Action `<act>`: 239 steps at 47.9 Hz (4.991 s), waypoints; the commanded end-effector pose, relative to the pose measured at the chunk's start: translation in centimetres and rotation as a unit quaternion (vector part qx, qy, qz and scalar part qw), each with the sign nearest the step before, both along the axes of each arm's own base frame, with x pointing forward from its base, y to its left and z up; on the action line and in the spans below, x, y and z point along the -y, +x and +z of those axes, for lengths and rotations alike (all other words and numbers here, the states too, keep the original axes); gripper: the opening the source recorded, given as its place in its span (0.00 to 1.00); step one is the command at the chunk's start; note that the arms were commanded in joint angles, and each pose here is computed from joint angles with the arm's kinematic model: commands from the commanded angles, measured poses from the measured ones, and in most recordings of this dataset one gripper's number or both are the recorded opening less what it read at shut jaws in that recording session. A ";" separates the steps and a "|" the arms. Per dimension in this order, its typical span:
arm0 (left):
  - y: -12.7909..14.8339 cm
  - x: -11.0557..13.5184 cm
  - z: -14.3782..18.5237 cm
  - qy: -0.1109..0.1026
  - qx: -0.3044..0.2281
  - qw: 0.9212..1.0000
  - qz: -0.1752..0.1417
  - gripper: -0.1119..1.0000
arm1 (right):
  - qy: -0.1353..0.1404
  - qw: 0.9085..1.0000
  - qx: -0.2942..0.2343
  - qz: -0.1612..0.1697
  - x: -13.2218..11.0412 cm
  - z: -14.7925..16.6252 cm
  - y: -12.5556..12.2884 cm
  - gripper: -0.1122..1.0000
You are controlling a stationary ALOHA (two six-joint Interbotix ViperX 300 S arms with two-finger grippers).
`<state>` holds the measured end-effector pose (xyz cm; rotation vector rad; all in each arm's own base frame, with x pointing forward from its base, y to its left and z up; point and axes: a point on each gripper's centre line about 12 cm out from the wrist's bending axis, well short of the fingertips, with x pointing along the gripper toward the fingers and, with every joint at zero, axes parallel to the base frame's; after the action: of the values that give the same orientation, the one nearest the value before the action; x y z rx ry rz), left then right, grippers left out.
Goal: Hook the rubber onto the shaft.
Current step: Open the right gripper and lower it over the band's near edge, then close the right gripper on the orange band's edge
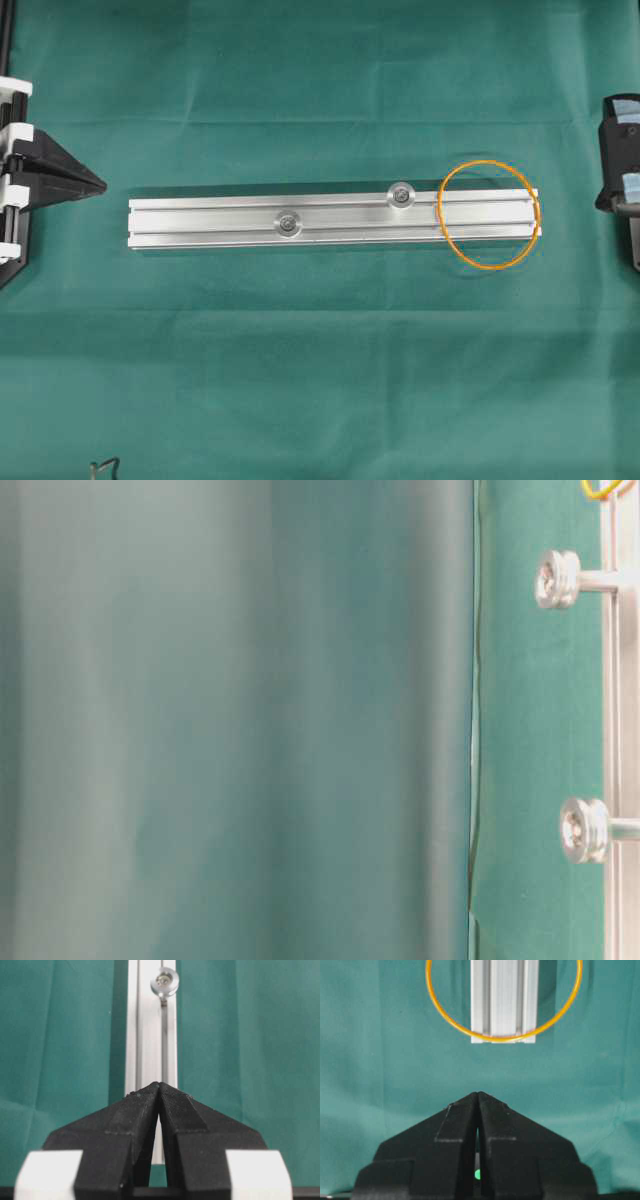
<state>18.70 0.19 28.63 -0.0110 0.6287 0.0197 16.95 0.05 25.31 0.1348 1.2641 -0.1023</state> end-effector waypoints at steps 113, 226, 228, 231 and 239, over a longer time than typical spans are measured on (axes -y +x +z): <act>0.4 0.0 1.2 0.001 0.018 1.000 -0.001 0.12 | -0.010 1.000 0.018 0.001 0.1 1.2 8.6 1.00; 0.4 0.0 1.2 0.001 0.017 1.000 -0.001 0.12 | 0.036 0.998 0.032 0.034 -3.9 -8.9 9.7 1.00; 0.4 0.0 1.2 0.001 0.017 1.000 -0.001 0.12 | 0.036 0.998 0.031 0.034 -3.9 -9.2 9.7 1.00; 0.4 0.0 1.2 0.001 0.018 1.000 -0.001 0.12 | 0.037 0.998 0.031 0.035 -4.0 -9.6 9.7 1.00; 0.4 0.0 1.2 0.001 0.017 1.000 -0.001 0.12 | 0.036 0.998 0.029 0.035 -4.0 -10.6 9.5 1.00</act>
<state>18.74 0.18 28.67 -0.0125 0.6271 0.0192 26.21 3.91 14.43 0.1535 1.2393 -0.0005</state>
